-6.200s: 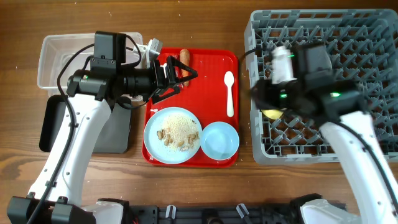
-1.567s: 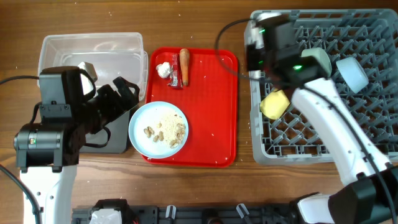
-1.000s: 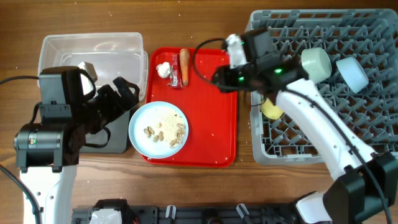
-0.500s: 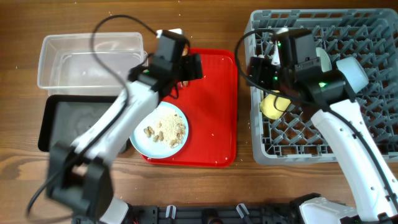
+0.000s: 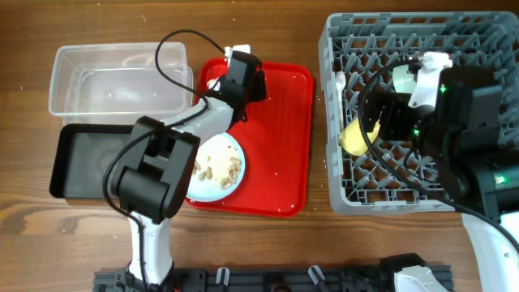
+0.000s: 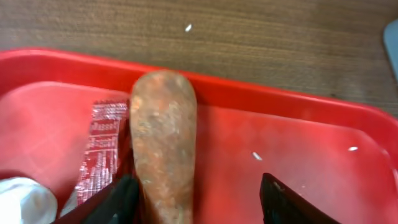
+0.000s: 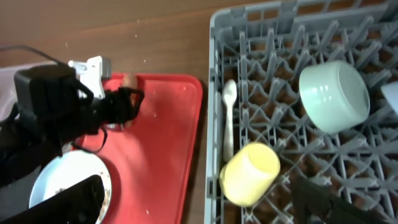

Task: Sort waste into correct bins and load items into the dishwasher rack

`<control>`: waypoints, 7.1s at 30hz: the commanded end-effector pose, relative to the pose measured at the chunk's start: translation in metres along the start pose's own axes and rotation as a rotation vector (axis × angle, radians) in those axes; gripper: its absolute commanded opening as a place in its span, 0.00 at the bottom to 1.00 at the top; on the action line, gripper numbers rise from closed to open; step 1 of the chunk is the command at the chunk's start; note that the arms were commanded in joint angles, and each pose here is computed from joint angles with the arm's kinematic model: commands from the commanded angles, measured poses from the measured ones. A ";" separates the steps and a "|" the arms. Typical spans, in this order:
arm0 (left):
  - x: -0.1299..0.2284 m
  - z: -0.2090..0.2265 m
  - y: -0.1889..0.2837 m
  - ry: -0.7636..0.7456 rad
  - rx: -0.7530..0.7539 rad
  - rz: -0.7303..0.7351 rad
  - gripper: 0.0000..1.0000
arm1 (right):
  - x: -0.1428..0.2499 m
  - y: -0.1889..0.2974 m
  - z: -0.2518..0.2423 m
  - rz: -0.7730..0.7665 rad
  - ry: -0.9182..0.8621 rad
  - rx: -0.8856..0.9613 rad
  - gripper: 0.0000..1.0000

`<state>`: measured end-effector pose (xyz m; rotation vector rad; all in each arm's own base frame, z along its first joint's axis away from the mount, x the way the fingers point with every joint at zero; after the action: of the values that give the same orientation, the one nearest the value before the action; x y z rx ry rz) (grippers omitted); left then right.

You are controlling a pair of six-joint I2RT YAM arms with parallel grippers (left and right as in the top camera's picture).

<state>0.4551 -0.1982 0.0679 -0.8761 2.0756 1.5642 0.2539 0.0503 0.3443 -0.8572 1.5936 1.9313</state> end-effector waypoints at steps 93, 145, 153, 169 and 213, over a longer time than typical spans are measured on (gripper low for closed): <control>-0.099 0.074 0.132 0.115 -0.222 -0.014 0.71 | 0.014 -0.019 -0.001 0.135 -0.051 -0.008 0.99; 0.114 -0.013 0.130 -0.230 -0.464 0.352 0.29 | 0.020 -0.024 0.001 0.188 -0.082 -0.026 0.99; 0.126 -0.002 0.111 -0.274 -0.543 0.357 0.27 | 0.019 -0.024 0.001 0.182 -0.081 -0.026 0.99; 0.128 -0.021 0.103 -0.347 -0.455 0.337 0.04 | 0.019 -0.024 0.001 0.183 -0.081 -0.026 0.99; -0.076 0.164 0.301 0.368 0.385 0.389 0.04 | 0.022 -0.023 0.001 0.198 -0.085 -0.025 0.99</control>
<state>0.2987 0.0316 0.2525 -0.7271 2.8018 1.5658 0.2543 0.0542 0.3107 -0.6441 1.6806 2.0834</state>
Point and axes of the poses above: each gripper's point midway between its finger pads, its own y axis back along the fingers, its own z axis along the line the jaws close on, x = y × z, the point moved 6 cm from there along y, back along the fingers, and after that the axes turned 8 degrees about y, right-handed, at the moved point
